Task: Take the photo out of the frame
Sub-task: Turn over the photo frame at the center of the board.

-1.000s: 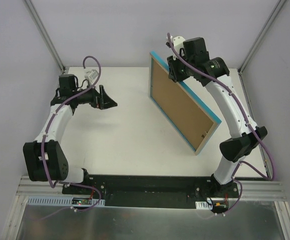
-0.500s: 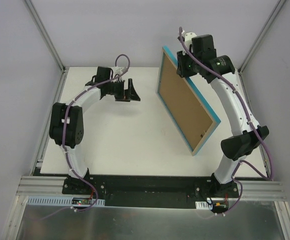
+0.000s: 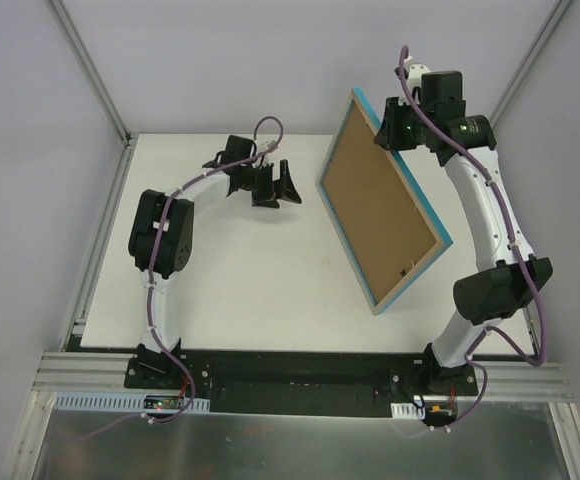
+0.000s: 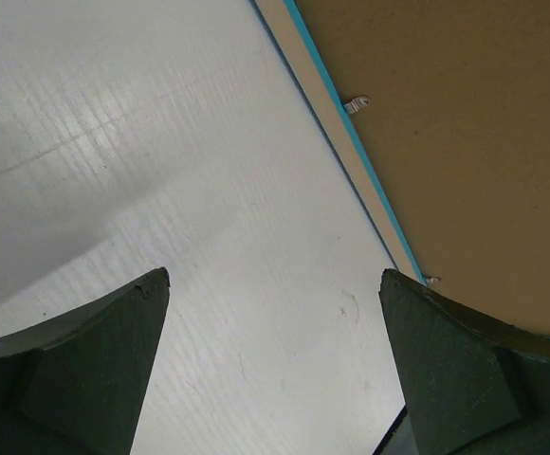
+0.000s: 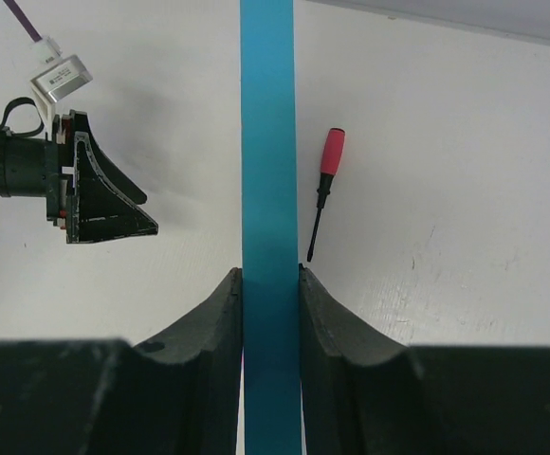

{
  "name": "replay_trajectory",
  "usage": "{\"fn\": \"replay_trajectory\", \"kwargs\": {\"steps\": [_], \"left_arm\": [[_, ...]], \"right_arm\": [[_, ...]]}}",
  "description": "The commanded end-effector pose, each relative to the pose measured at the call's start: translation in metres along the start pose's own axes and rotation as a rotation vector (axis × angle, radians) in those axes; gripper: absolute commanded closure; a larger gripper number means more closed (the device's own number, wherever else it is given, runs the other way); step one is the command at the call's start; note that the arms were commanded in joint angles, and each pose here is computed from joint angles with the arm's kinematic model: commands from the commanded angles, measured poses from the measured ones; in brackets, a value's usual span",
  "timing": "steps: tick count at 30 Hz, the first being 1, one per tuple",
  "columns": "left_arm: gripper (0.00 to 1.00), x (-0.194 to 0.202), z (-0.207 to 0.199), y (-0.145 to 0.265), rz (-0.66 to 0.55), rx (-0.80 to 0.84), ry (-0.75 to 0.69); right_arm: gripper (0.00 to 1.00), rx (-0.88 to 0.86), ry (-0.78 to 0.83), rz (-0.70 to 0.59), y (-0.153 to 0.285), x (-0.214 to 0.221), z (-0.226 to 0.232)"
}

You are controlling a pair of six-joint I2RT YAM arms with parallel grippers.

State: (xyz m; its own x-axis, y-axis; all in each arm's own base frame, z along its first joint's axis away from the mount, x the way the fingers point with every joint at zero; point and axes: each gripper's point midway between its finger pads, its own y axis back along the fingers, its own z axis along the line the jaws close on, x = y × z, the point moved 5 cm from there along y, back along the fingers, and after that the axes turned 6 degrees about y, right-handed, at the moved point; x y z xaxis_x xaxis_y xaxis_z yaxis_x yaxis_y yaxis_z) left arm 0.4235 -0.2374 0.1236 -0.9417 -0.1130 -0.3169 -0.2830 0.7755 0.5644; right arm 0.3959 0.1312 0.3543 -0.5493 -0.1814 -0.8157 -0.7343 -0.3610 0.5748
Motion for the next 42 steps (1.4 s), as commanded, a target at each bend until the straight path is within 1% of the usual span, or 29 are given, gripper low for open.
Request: {"fn": "replay_trajectory", "kwargs": {"steps": [1,9,15,19,29,42], "left_arm": [[0.1,-0.006,-0.004,-0.008,-0.02,-0.011,0.02],[0.13,0.004,0.001,-0.023,0.01,-0.014,0.052],[0.18,0.014,0.011,-0.042,0.036,-0.055,0.08],[0.18,0.025,0.016,-0.054,0.063,-0.074,0.088],[0.17,0.033,0.02,-0.061,0.086,-0.084,0.098],[0.2,0.038,0.019,-0.06,0.108,-0.066,0.103]], "right_arm": [[1.0,-0.031,-0.081,0.027,0.008,0.016,-0.002],[1.0,-0.024,-0.097,0.043,0.005,0.033,-0.004],[1.0,-0.021,-0.107,0.039,0.009,0.04,-0.002],[1.0,-0.015,-0.108,0.036,0.013,0.044,-0.002],[1.0,0.014,-0.119,0.08,0.008,0.069,-0.008],[1.0,0.041,-0.229,0.189,-0.022,0.113,-0.028]]}}
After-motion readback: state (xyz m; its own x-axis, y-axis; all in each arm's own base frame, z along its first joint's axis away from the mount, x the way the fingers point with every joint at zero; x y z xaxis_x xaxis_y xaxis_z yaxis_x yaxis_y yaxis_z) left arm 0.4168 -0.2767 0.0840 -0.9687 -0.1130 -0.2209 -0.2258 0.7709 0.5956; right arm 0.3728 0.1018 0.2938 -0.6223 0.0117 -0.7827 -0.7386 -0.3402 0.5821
